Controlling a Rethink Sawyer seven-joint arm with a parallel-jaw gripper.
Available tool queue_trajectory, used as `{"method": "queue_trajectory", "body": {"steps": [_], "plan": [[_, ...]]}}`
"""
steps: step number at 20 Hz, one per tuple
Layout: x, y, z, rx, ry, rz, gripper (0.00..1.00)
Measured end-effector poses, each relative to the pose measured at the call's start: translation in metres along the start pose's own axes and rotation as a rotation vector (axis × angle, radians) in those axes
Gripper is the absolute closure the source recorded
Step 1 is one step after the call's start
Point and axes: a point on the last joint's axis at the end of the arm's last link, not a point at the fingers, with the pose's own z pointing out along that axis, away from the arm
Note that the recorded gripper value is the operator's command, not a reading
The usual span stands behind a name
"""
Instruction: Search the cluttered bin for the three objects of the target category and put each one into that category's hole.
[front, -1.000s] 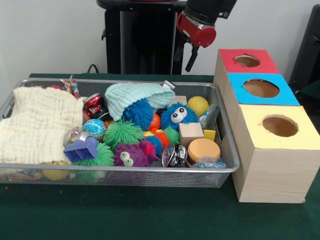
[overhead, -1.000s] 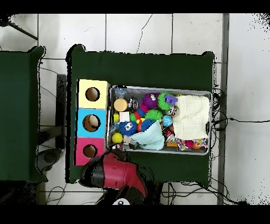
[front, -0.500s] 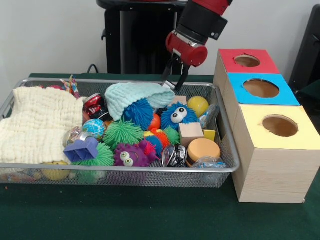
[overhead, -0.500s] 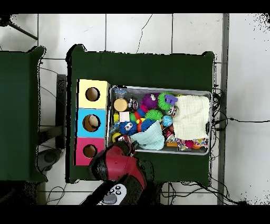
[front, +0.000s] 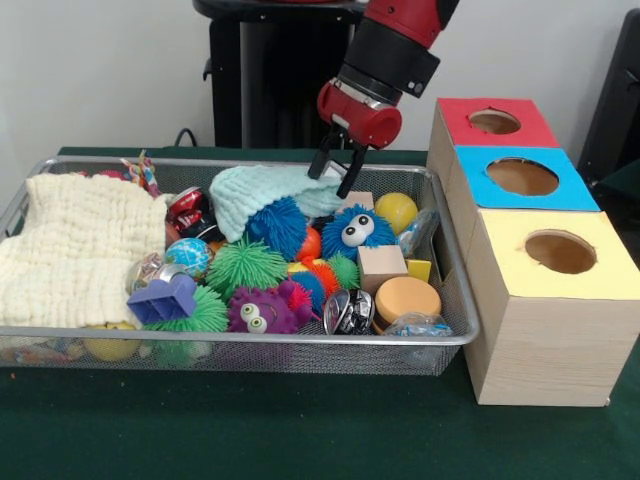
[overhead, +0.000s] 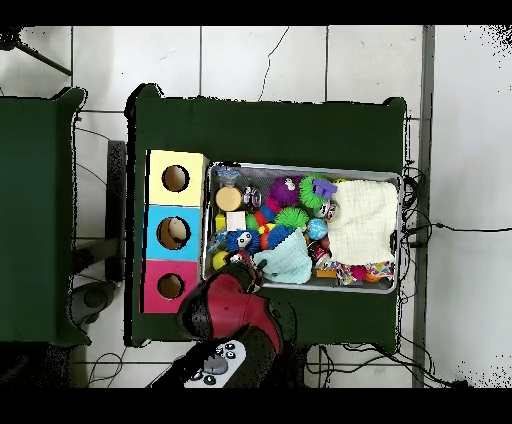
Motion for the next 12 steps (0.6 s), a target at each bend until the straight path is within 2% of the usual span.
{"method": "queue_trajectory", "body": {"steps": [7,12], "plan": [[-0.007,0.006,-0.007,-0.019,-0.006,0.011,0.00],[-0.033,0.014,-0.026,-0.063,-0.019,0.027,0.00]]}}
